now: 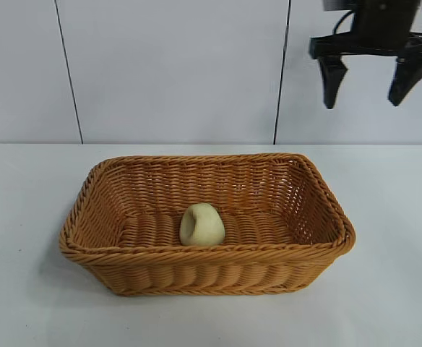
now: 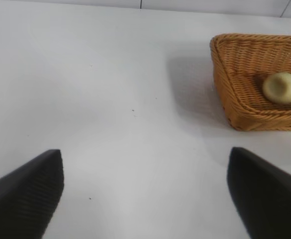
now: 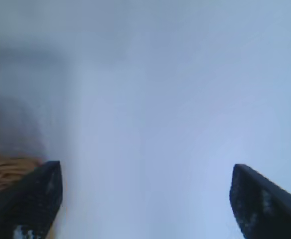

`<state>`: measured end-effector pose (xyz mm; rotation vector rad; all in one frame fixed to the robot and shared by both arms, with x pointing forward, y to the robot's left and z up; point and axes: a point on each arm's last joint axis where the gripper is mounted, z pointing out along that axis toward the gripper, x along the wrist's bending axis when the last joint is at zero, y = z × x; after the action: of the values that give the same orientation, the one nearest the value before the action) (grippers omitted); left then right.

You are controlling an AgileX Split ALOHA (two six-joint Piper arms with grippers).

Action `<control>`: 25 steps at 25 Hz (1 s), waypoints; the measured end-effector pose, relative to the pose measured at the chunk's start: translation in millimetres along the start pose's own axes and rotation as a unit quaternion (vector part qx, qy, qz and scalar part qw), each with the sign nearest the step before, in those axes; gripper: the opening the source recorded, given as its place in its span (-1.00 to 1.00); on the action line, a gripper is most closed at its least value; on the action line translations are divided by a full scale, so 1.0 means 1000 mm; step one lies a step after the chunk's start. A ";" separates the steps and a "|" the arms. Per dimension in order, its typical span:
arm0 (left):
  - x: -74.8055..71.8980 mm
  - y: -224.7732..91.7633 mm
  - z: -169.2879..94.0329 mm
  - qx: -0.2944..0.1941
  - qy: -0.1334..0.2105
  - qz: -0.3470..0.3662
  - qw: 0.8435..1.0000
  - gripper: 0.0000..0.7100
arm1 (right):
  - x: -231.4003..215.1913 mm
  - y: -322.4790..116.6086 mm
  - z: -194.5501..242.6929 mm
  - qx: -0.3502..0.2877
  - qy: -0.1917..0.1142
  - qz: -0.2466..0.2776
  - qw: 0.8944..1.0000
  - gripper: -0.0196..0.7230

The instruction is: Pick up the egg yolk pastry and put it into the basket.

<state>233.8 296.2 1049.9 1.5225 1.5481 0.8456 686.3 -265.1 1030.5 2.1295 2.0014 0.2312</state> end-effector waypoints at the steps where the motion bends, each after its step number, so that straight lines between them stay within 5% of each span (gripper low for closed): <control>1: 0.000 0.000 0.000 0.000 0.000 0.000 1.000 0.82 | -0.013 0.001 0.001 0.001 -0.004 0.013 1.000 0.82; 8: 0.000 0.000 0.000 0.000 0.000 0.000 1.000 0.82 | -0.048 0.003 0.002 0.006 -0.014 0.042 0.999 0.82; 14: 0.000 0.000 0.000 0.000 0.000 0.000 1.000 0.82 | -0.043 -0.005 -0.004 0.011 0.015 0.045 0.999 0.82; 25: 0.000 0.000 0.000 0.000 0.000 0.000 1.000 0.82 | -0.048 -0.115 -0.058 0.055 0.017 0.022 0.998 0.82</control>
<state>233.8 296.2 1049.9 1.5225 1.5481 0.8456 557.2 -304.3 1058.6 2.2526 2.0324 0.1675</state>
